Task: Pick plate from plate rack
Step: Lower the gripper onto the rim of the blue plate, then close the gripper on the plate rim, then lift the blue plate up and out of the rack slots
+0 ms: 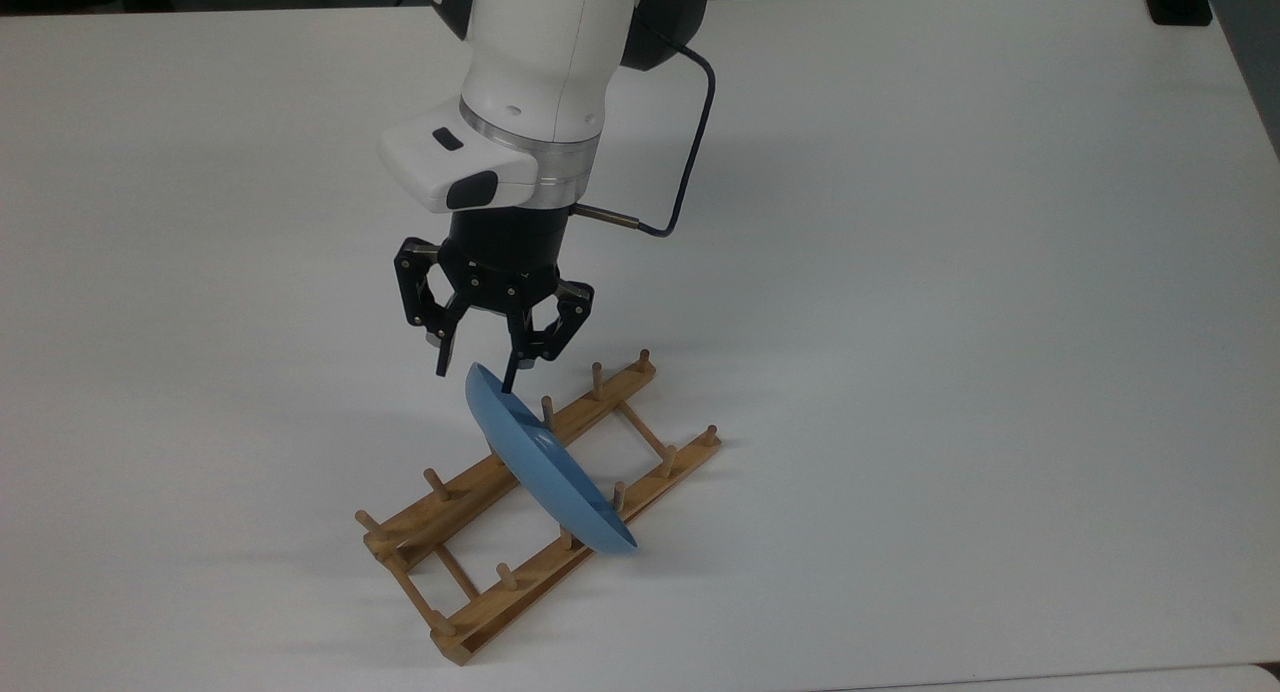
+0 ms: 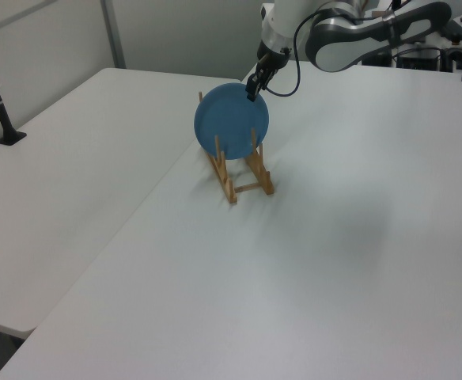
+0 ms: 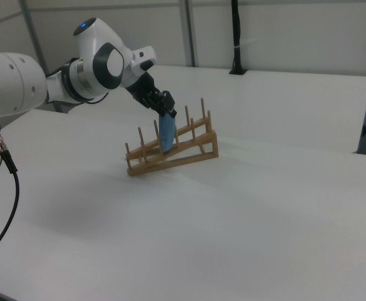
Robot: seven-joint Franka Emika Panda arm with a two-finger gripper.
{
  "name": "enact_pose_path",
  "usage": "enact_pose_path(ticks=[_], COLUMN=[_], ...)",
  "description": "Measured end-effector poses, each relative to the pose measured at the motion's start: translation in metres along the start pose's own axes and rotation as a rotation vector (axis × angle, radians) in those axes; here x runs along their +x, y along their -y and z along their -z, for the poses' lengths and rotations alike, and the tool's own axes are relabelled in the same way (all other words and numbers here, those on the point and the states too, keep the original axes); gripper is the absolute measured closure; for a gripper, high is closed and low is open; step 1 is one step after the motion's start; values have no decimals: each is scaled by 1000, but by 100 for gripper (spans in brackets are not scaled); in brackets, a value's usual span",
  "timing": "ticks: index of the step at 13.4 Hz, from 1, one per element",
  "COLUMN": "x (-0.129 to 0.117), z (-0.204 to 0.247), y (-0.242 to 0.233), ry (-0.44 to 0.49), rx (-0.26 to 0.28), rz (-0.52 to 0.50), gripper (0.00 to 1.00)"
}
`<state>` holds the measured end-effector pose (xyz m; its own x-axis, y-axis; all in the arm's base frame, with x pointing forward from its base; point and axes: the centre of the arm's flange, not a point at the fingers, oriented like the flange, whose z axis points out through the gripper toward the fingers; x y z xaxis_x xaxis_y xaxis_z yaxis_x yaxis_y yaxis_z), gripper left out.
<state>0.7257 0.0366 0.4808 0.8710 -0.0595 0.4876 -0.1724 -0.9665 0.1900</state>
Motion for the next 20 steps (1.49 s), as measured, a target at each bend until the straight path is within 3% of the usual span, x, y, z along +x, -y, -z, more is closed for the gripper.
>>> enact_pose_path(ticks=[1, 4, 5, 7, 9, 13, 18, 20], x=[1, 2, 2, 3, 3, 13, 37, 36], z=[-1, 1, 1, 0, -1, 10, 81, 89], y=[0, 0, 0, -1, -6, -17, -56, -61], ry=[-3, -15, -16, -18, -23, -51, -154, -127], rx=[-2, -8, -8, -13, -31, -44, -57, -35], rz=[2, 10, 10, 13, 23, 13, -30, -66], gripper=[61, 65, 78, 89, 94, 95, 95, 95])
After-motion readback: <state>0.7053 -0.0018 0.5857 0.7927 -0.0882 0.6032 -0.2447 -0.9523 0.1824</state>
